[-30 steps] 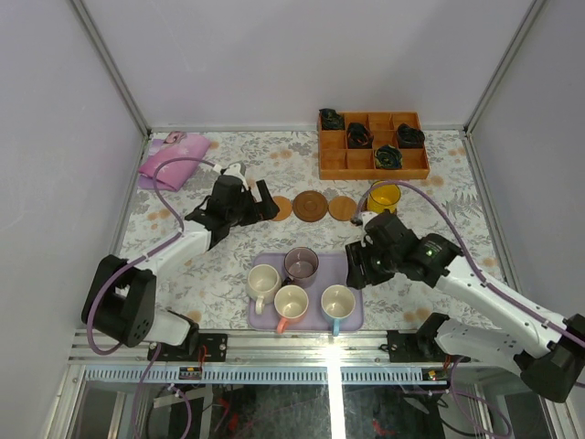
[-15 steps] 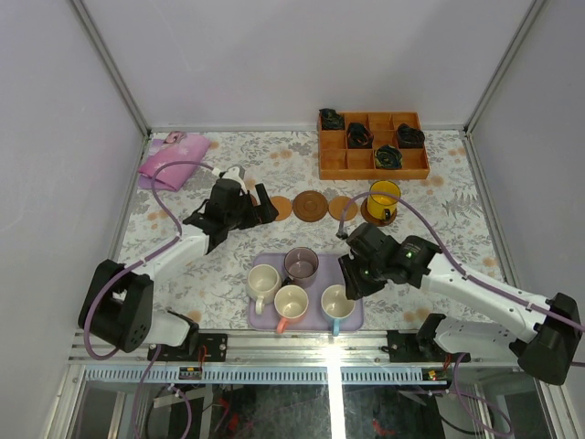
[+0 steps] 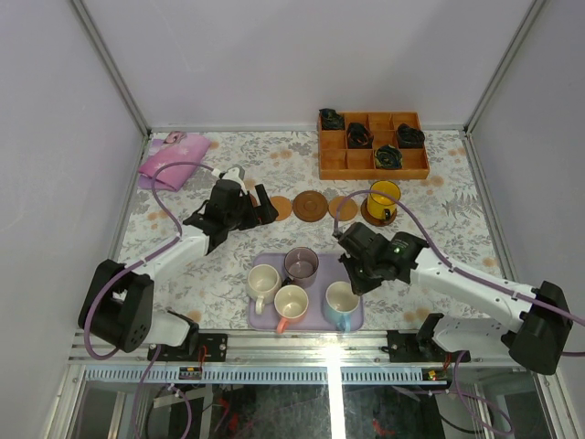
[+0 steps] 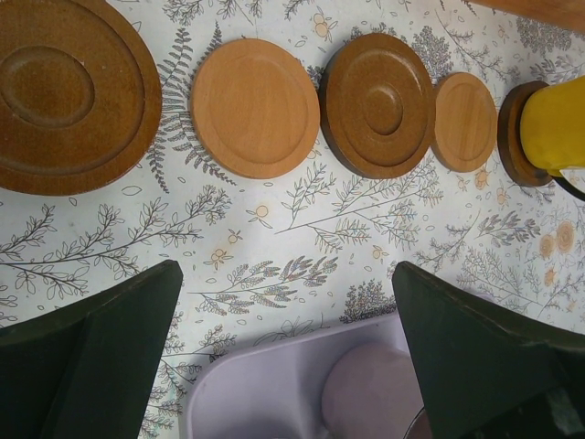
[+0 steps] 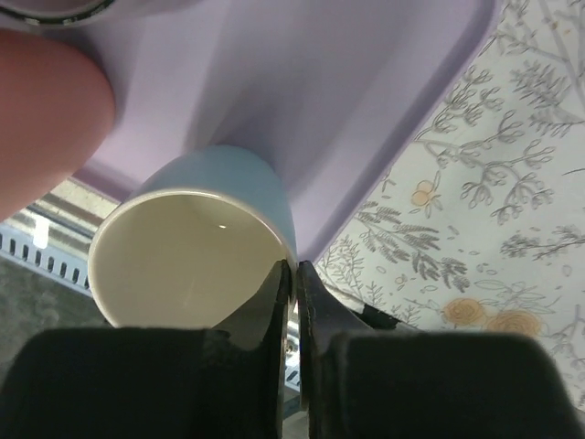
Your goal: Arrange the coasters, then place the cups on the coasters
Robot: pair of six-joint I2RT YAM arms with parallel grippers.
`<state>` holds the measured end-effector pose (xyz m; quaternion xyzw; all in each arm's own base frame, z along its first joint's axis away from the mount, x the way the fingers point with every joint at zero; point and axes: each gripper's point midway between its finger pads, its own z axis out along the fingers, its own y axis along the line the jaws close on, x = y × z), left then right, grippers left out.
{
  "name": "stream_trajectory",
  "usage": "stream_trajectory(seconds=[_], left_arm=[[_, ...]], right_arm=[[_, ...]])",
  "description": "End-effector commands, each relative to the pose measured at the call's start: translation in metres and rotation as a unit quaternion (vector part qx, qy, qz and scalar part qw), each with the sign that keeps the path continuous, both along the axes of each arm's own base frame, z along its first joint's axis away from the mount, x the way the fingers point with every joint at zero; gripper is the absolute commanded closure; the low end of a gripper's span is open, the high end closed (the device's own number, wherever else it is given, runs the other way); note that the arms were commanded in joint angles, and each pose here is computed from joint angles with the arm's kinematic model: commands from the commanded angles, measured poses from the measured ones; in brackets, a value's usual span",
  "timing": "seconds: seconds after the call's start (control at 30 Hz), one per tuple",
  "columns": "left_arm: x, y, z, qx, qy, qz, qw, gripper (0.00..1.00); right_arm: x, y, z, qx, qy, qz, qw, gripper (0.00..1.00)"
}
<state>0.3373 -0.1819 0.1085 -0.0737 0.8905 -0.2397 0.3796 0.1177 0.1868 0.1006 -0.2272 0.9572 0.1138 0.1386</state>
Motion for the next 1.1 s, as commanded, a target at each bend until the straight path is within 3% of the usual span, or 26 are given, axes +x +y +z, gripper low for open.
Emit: stream_trajectory(seconds=[0.0,0.27,0.73,0.9,1.07], left_arm=[[0.007,-0.002,0.002,-0.006,-0.015,0.008,1.0,0.0],[0.013,-0.003,0.003,-0.004,-0.018,0.013,1.0,0.0],[0.017,-0.001,0.0,0.007,-0.016,0.016,1.0,0.0],[0.017,-0.002,0.0,0.006,-0.016,0.013,1.0,0.0],[0.019,-0.004,0.001,0.007,-0.017,0.007,1.0,0.0]], right_arm=[[0.039,-0.006,0.016,-0.048,-0.09,-0.002,0.995,1.0],[0.082,0.006,0.042,-0.066,-0.179,0.016,0.981,1.0],[0.095,0.028,0.024,-0.056,-0.185,0.044,0.98,0.98],[0.099,0.023,0.03,-0.061,-0.198,0.026,0.978,0.68],[0.098,0.018,0.038,-0.056,-0.208,0.005,0.977,0.5]])
